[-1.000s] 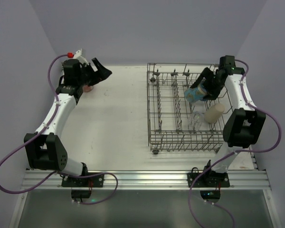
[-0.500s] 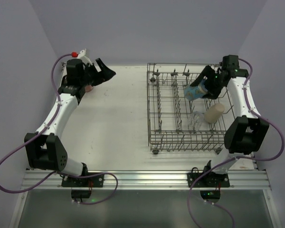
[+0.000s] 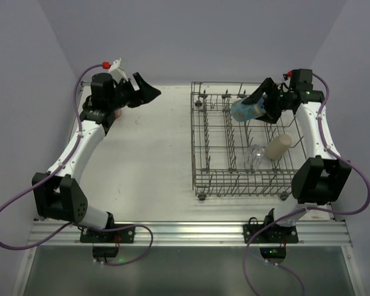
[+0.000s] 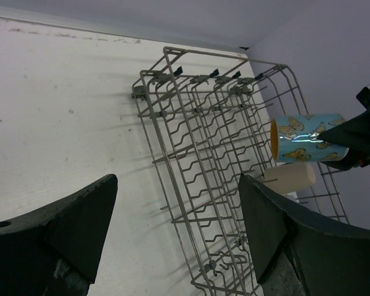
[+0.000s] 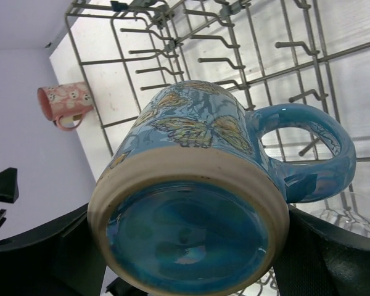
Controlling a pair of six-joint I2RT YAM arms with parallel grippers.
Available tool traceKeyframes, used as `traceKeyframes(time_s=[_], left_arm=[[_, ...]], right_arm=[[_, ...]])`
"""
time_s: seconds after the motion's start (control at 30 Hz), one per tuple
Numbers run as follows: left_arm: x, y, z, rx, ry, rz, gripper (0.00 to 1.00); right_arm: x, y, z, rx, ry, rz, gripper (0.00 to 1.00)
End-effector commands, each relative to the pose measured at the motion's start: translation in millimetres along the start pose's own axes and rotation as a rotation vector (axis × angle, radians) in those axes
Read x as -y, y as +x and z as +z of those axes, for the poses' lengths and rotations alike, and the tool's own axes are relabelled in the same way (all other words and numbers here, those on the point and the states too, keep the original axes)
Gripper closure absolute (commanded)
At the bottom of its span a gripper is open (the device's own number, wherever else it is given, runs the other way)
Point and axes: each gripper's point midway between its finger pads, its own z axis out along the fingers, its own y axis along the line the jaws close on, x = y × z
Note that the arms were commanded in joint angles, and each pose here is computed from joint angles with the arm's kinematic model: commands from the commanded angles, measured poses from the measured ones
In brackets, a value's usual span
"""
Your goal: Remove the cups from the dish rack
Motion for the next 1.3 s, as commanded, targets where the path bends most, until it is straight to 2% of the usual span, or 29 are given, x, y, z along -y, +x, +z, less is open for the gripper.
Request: traceKeyframes(time_s=[0.0, 0.3, 0.53, 0.77, 0.87, 1.13, 1.27], left_arm=[[44.3, -20.4, -7.4, 0.052, 0.168, 0.048, 0.17], [81.0, -20.3, -17.3, 0.142, 0.403, 0.121, 0.18], [94.8, 2.1, -17.5, 0.161, 0.556, 0.176, 0.18], [128.9, 41.1, -23.6, 0.18, 0.75, 0.434, 0.17], [128.8, 53.8, -27.0, 0.21, 0.793, 0.484, 0.16], [132.6, 99.4, -28.0, 0.166, 0.953, 0.571, 0.14], [145.4, 111.6, -30.7, 0.203, 1.029, 0.651, 0.13]], right_arm=[[-62.8, -4.3, -37.7, 0.055, -0.227, -0.062, 1.0], [-92.9, 3.9, -56.8, 0.014, -0.353, -0.009, 1.0], [-114.2, 10.3, -68.1, -0.04, -0.456, 0.048, 1.0], [-129.9, 18.5, -82.9, -0.082, -0.523, 0.114, 1.0], [-136.5, 23.3, -89.6, -0.109, -0.56, 0.131, 1.0], [-146.5, 34.2, -105.3, -0.147, -0.602, 0.148, 1.0], [-154.0, 41.5, -115.9, -0.189, -0.651, 0.184, 1.0]])
